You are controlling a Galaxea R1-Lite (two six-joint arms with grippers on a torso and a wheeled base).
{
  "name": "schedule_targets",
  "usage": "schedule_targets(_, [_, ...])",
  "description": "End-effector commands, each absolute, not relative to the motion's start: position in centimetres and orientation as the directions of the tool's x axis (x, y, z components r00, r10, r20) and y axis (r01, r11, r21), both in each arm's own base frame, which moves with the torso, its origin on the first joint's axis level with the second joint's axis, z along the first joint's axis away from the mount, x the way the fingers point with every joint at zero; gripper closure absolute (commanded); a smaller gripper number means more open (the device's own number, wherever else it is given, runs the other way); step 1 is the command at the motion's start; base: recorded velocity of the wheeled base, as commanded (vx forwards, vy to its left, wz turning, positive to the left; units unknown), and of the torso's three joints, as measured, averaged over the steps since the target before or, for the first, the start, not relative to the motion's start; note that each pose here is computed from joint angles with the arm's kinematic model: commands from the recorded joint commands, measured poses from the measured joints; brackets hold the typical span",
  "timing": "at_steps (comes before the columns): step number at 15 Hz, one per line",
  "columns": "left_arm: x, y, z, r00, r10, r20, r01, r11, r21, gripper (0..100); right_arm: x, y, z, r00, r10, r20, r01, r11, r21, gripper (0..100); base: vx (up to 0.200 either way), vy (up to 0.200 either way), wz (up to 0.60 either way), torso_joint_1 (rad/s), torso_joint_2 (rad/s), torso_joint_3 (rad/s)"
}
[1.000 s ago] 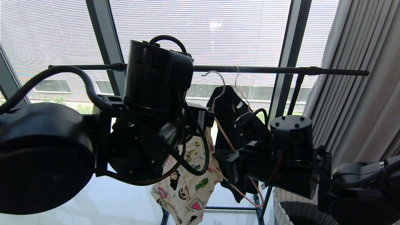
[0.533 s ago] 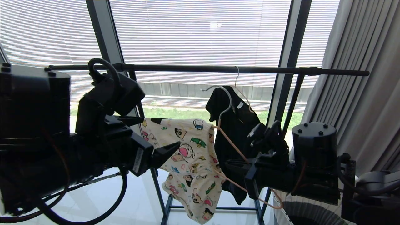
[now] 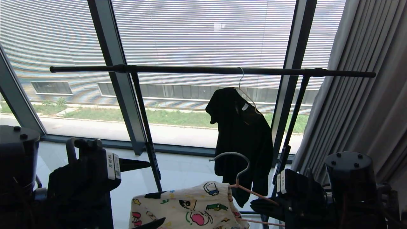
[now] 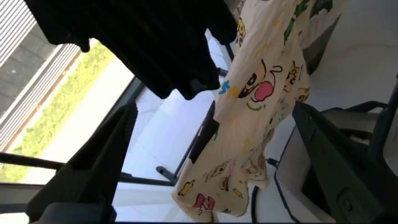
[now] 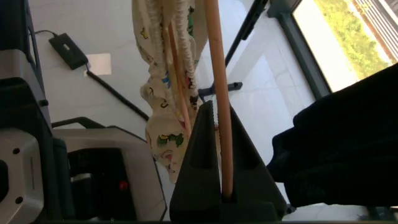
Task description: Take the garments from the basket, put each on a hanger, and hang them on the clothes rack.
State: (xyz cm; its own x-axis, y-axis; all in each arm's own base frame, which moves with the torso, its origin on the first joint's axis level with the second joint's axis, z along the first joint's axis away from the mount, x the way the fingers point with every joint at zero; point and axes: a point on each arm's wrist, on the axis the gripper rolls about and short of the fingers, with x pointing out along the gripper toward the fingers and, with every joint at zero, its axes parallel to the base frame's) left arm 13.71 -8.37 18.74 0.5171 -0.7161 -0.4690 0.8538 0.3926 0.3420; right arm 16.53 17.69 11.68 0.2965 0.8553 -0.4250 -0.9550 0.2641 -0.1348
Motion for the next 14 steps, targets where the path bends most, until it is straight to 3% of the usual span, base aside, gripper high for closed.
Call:
schedule_targets(1, [13.1,-8.4,17.2,0.472,-0.717,-0.513,0.88,0.353,0.317,0,16.0,17.8,11.7,0.279,0.861,-0.425,-0.96,0.244,-0.134,100,0.0,0.0,0.0,0.0,0.0,0.0])
schedule_targets(8, [14.9,-9.9,16.3,0.46,-0.726,-0.511,0.886,0.337,0.319,0,14.7,19.8,12.5,0.217,0.892,-0.396,-0.974,0.169,-0.152,100,0.0,0.0,0.0,0.0,0.0,0.0])
schedule_targets(12, [15.2,-10.8,15.9,0.438,-0.741,-0.509,0.895,0.311,0.319,0,14.8,20.4,13.3,0.231,0.899,-0.373,-0.969,0.179,-0.168,100,0.0,0.0,0.0,0.0,0.0,0.0])
schedule_targets(13, [15.2,-10.8,15.8,0.437,-0.74,-0.511,0.896,0.31,0.317,100,14.8,20.4,13.3,0.233,0.899,-0.37,-0.969,0.181,-0.169,100,0.0,0.0,0.0,0.0,0.0,0.0])
schedule_targets(14, [15.3,-10.9,15.8,0.442,-0.735,-0.514,0.894,0.314,0.32,100,14.9,20.5,13.5,0.234,0.901,-0.365,-0.968,0.182,-0.172,100,0.0,0.0,0.0,0.0,0.0,0.0])
